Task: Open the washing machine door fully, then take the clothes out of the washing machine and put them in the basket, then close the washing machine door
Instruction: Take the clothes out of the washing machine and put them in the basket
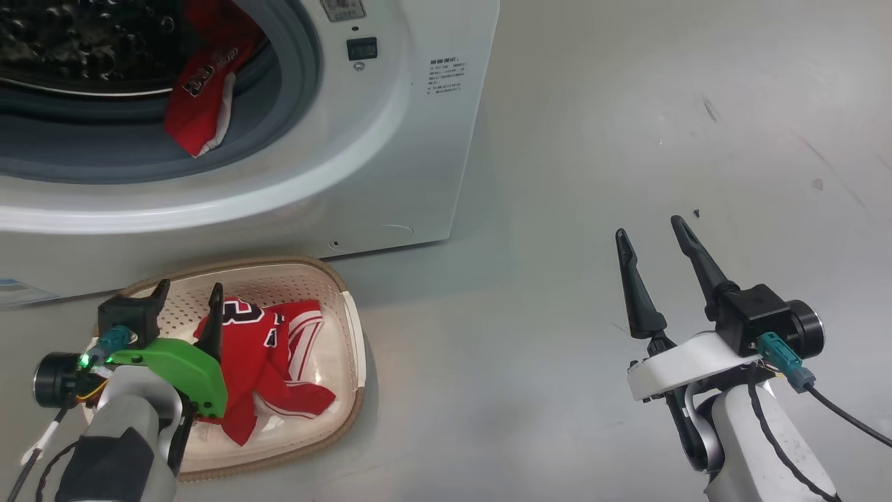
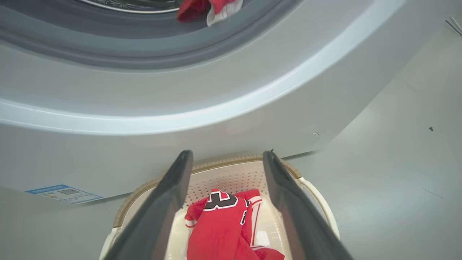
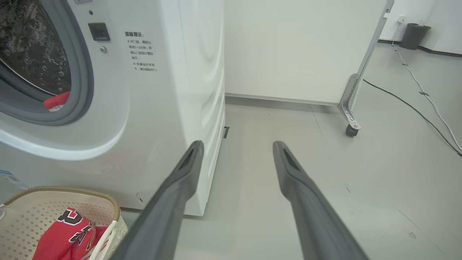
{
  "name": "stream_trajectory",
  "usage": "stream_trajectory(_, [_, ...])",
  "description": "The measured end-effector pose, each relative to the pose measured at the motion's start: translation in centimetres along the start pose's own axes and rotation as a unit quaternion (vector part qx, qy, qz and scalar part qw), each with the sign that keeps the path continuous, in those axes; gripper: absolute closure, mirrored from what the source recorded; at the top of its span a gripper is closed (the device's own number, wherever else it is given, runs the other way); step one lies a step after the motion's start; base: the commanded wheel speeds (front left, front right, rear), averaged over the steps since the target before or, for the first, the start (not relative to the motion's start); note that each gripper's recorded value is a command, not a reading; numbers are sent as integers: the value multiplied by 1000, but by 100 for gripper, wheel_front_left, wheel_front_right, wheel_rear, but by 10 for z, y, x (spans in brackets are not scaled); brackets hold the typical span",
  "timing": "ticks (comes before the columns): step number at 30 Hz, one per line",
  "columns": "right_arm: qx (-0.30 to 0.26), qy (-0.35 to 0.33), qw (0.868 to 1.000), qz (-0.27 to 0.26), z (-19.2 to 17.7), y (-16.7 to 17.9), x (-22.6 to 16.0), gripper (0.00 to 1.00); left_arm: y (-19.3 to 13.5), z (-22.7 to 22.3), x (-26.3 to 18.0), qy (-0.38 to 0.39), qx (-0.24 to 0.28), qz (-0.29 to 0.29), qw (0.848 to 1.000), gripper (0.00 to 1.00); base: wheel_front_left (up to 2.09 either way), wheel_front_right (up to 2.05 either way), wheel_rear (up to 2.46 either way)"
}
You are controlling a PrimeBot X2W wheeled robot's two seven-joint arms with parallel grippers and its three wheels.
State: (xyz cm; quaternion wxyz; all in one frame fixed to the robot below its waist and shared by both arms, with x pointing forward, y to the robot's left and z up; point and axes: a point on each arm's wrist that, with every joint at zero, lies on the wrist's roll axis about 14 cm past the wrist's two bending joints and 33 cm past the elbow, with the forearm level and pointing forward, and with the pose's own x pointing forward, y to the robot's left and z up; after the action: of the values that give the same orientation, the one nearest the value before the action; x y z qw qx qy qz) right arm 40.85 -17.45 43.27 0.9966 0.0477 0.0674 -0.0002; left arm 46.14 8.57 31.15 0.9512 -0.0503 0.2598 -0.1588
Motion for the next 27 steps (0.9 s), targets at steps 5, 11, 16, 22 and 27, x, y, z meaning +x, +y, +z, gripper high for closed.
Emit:
stream_trajectory(5, [1, -21, 1000, 8, 15, 3, -2, 0, -10, 35, -9, -52, 11, -10, 999, 0, 0, 0, 0])
stream_trajectory(11, [7, -37, 999, 22, 26, 12, -9, 0, -19, 90, -25, -134, 5, -14, 991, 0, 0, 0, 0])
stream_trajectory(16, [15, -48, 998, 33, 33, 19, -17, 0, -18, 123, -49, -192, -6, -6, 981, 0, 0, 0, 0])
stream_trajectory(22, [19, -55, 997, 46, 38, 27, -29, 0, -6, 128, -81, -221, -20, 17, 975, 0, 0, 0, 0])
stream_trajectory(27, [21, -67, 996, 54, 45, 31, -37, 0, 1, 132, -105, -244, -27, 32, 969, 0, 0, 0, 0])
